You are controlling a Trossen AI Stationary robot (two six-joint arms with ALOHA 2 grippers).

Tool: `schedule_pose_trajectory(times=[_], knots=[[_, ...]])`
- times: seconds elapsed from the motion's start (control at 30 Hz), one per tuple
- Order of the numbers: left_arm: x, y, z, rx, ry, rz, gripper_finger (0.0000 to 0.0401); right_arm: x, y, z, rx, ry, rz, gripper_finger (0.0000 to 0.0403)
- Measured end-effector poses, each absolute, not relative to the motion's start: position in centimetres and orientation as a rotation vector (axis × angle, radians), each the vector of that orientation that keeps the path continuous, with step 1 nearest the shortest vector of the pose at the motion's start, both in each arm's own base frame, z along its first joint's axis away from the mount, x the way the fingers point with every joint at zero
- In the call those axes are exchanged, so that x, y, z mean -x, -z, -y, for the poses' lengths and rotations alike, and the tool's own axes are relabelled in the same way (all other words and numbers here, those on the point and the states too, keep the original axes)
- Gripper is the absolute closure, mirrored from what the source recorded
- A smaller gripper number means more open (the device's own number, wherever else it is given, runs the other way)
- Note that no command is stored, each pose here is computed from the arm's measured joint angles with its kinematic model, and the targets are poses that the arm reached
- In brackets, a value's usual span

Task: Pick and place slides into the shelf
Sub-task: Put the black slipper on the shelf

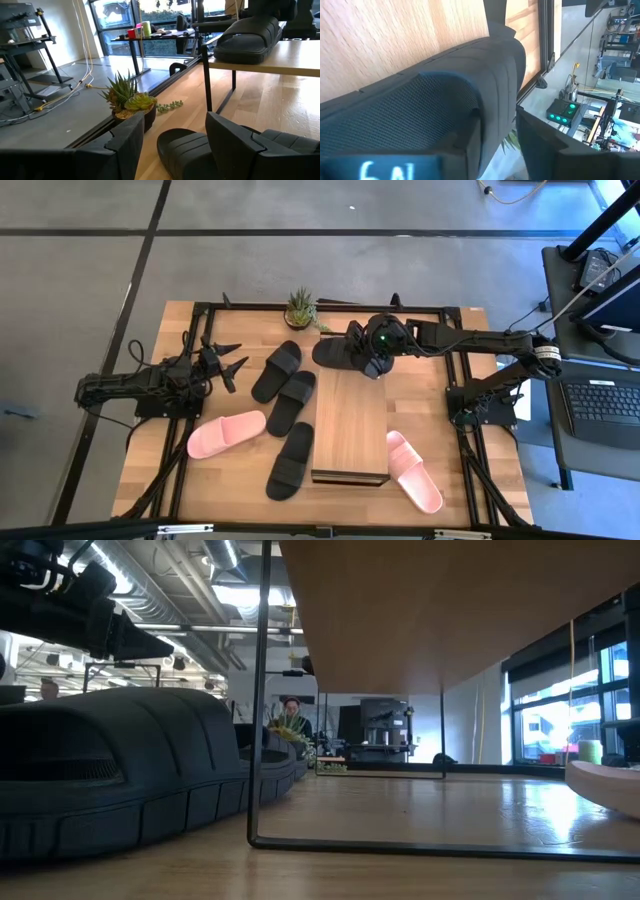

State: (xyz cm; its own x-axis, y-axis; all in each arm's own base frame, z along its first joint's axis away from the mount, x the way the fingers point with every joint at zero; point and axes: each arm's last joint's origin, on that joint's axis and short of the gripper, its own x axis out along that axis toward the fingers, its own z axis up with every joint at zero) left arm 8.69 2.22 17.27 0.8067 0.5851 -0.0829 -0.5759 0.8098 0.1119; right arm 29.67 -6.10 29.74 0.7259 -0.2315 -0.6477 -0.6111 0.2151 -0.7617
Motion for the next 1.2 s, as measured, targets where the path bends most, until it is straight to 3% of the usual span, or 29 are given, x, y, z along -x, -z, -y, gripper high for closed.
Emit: schedule_pose_trajectory(times=[0.27, 0.93, 1.2], knots=[[-8.7, -17.3, -2.2, -0.083, -0.622, -0.115, 0.0197, -29.6, -29.8, 6.2, 1.376, -0.262, -0.809, 0.0227], [-8.7, -17.3, -2.2, -0.085, -0.621, -0.117, 0.0197, -27.5, -31.1, 5.4, 1.310, -0.202, -0.876, 0.0229], [-8.7, -17.3, -2.2, -0.085, -0.621, -0.117, 0.0197, -25.8, -31.6, 5.1, 1.005, -0.088, -0.918, 0.0229]])
